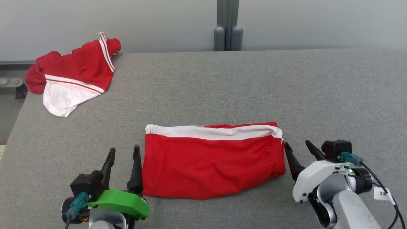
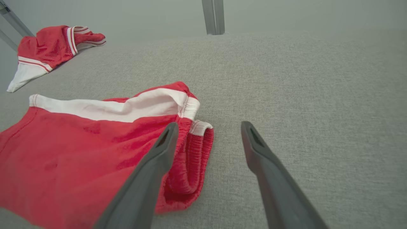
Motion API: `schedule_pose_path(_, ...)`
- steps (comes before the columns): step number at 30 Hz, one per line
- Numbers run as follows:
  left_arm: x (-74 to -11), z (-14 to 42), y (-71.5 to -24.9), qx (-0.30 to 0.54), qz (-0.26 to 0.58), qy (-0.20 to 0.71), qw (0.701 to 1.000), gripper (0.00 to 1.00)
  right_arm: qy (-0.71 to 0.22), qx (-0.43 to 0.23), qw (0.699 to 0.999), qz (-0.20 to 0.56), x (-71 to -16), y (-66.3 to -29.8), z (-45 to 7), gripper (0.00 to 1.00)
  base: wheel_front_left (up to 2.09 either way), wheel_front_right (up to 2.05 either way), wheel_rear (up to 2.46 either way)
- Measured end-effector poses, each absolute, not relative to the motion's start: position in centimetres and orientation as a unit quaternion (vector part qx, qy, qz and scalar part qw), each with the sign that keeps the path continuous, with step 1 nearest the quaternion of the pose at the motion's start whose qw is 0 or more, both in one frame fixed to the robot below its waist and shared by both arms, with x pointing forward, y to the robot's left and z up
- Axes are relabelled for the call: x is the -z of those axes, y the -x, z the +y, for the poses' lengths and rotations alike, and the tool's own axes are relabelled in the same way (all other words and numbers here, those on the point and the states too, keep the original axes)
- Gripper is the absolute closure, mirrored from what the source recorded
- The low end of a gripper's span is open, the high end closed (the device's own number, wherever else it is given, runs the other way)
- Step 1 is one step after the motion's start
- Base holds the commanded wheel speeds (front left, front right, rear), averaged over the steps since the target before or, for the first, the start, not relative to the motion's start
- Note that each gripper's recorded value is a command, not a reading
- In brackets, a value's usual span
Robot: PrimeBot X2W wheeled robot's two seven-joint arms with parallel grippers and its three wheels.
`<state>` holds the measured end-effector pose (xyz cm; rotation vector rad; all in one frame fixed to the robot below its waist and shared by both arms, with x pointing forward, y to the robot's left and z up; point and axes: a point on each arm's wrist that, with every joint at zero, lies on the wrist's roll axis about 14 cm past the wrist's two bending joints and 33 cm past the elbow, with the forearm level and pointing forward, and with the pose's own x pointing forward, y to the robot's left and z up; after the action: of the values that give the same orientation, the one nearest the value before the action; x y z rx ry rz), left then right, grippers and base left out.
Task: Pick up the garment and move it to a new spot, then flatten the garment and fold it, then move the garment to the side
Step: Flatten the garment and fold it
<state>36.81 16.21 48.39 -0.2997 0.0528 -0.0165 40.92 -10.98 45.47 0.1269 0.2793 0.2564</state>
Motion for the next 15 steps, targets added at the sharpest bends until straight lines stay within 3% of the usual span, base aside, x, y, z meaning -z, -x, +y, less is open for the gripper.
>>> schedule_pose_path(15,-47.6,17.9,-35.9,-0.027,0.033,0.16,0.986,0.0,-0.073,-0.151,0.937,0.308,-39.8,-41.7,-8.5,0.0,0.0,0.0,0.0)
